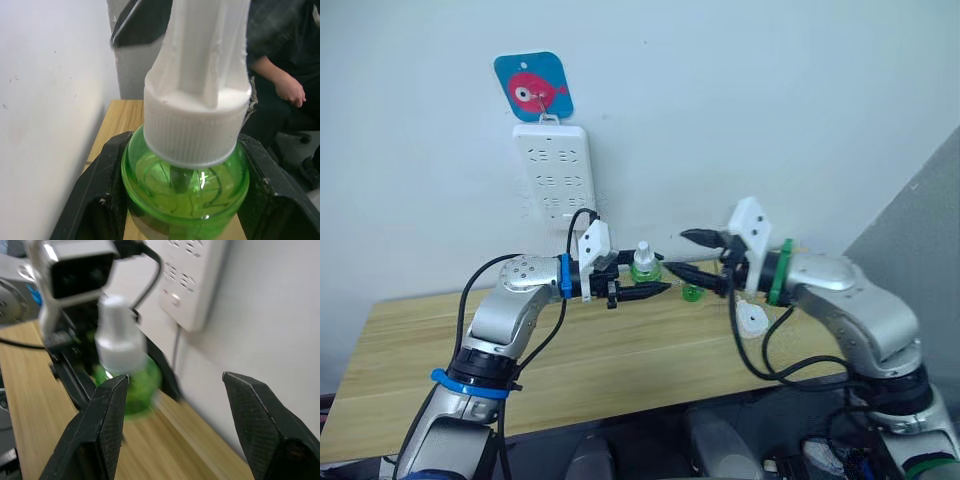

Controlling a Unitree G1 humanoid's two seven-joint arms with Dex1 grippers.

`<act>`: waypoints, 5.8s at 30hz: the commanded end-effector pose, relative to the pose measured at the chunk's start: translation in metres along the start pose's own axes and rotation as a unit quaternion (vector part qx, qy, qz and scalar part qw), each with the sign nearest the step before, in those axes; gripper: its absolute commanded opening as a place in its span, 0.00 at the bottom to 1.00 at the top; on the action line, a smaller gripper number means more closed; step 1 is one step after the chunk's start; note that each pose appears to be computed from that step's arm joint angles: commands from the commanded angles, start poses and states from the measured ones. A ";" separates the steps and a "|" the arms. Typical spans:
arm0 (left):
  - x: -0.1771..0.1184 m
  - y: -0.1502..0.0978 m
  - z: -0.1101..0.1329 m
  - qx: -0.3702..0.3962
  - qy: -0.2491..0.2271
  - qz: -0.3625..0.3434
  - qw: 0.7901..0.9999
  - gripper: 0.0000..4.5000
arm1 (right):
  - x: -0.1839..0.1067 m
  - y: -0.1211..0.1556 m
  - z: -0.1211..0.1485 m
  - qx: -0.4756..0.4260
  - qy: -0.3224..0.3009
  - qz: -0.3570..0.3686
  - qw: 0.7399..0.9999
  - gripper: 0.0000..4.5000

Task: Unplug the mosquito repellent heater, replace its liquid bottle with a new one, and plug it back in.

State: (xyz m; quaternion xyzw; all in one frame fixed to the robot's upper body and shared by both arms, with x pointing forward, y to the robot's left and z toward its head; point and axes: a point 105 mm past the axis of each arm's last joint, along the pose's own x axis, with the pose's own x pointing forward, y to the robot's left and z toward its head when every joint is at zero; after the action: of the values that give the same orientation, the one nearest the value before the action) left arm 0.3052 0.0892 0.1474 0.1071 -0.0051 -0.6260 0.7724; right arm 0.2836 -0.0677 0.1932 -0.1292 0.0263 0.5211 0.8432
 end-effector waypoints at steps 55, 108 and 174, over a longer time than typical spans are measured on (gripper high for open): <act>0.005 -0.005 0.014 0.029 -0.010 -0.011 0.999 0.51 | 0.062 0.016 0.031 -0.033 -0.068 -0.018 0.997 0.69; 0.004 -0.010 0.004 0.024 0.003 -0.016 1.000 0.51 | 0.027 0.025 0.071 -0.010 -0.141 0.070 0.987 0.06; -0.031 -0.015 -0.013 -0.005 0.049 0.041 0.998 0.51 | -0.009 -0.033 -0.071 0.071 -0.075 -0.237 0.966 0.69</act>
State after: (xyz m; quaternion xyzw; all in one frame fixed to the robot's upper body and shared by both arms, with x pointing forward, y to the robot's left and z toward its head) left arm 0.2865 0.1204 0.1251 0.1336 0.0522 -0.5769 0.8041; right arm 0.3329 -0.1227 0.1029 -0.0286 -0.0046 0.2402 0.9703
